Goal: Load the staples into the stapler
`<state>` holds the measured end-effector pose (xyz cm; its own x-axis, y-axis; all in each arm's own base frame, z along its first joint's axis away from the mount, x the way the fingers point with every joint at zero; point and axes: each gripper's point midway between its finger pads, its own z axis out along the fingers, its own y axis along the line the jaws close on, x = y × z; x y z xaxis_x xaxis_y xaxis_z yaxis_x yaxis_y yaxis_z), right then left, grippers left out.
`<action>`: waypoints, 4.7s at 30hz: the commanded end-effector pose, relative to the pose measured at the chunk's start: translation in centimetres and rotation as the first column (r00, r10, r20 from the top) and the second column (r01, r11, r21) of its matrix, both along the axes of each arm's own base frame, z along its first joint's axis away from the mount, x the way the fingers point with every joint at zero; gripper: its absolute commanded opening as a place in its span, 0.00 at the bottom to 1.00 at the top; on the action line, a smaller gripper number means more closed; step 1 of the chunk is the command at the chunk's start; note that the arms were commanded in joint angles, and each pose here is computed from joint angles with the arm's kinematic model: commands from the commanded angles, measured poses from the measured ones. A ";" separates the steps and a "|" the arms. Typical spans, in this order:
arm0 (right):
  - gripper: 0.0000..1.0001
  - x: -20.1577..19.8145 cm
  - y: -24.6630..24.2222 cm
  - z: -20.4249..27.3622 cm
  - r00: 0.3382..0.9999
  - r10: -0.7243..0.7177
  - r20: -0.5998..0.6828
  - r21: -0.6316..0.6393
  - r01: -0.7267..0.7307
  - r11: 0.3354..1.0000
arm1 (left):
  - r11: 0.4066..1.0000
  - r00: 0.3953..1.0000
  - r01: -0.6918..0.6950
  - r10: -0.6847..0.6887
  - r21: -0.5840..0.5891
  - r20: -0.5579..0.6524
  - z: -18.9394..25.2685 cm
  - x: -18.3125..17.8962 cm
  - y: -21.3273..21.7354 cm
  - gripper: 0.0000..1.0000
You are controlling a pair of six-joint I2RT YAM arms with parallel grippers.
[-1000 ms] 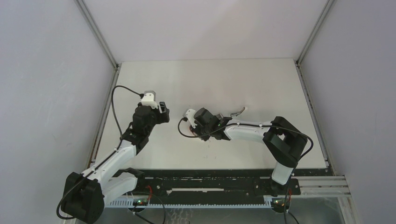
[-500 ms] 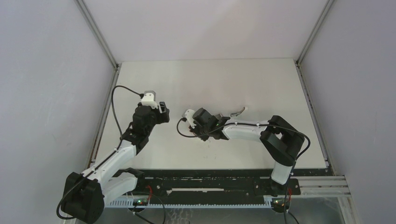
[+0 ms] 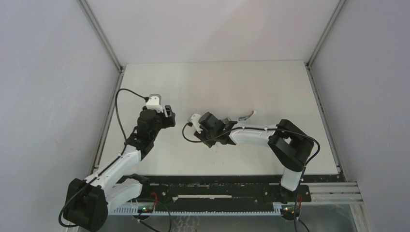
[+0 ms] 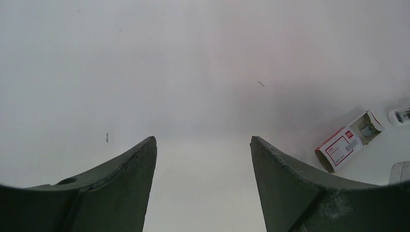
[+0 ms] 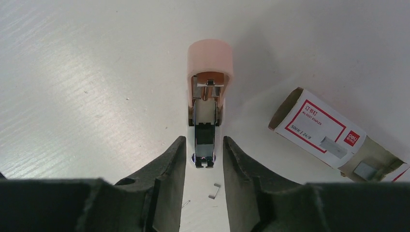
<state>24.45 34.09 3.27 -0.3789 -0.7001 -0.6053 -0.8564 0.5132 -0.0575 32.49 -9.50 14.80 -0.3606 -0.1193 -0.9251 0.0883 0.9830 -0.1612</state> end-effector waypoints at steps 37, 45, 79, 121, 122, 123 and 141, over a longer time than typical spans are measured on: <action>0.20 1.5 -0.4 1.3 0.990 -0.116 -0.074 0.104 0.123 0.987 | 1.000 0.999 -0.025 0.025 -0.002 0.047 0.4 -0.2 0.8 0.75; 0.19 1.6 -0.5 0.4 0.989 -0.123 -0.080 0.081 0.129 0.988 | 1.000 0.998 -0.027 0.027 -0.002 0.050 0.5 -0.2 0.8 0.75; 0.44 7.3 -17.5 11.0 0.744 -0.634 -0.212 0.503 0.639 0.582 | 0.724 0.727 0.686 -0.686 0.072 -0.038 0.4 -0.9 -22.9 0.74; 0.41 7.2 -20.2 9.9 0.667 -0.688 -0.287 0.526 0.710 0.469 | 0.724 0.720 0.681 -0.633 0.112 -0.284 -8.6 3.5 -28.7 0.20; 0.41 7.2 -20.1 9.9 0.667 -0.687 -0.290 0.526 0.710 0.468 | 0.724 0.720 0.680 -0.633 0.112 -0.284 -8.7 3.6 -28.7 0.20; 0.41 7.2 -20.1 9.9 0.668 -0.686 -0.290 0.526 0.710 0.469 | 0.722 0.719 0.682 -0.634 0.113 -0.285 -8.8 3.6 -28.8 0.19; 0.41 7.3 -20.1 9.6 0.665 -0.682 -0.304 0.522 0.716 0.464 | 0.707 0.703 0.698 -0.648 0.110 -0.294 -9.5 3.6 -29.4 0.20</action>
<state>30.93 13.85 11.74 -0.6581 0.2493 -0.7104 -0.1756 0.8667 0.4668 34.91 -36.68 2.65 -0.5128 0.4491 -0.7317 0.7066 0.7048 -0.0625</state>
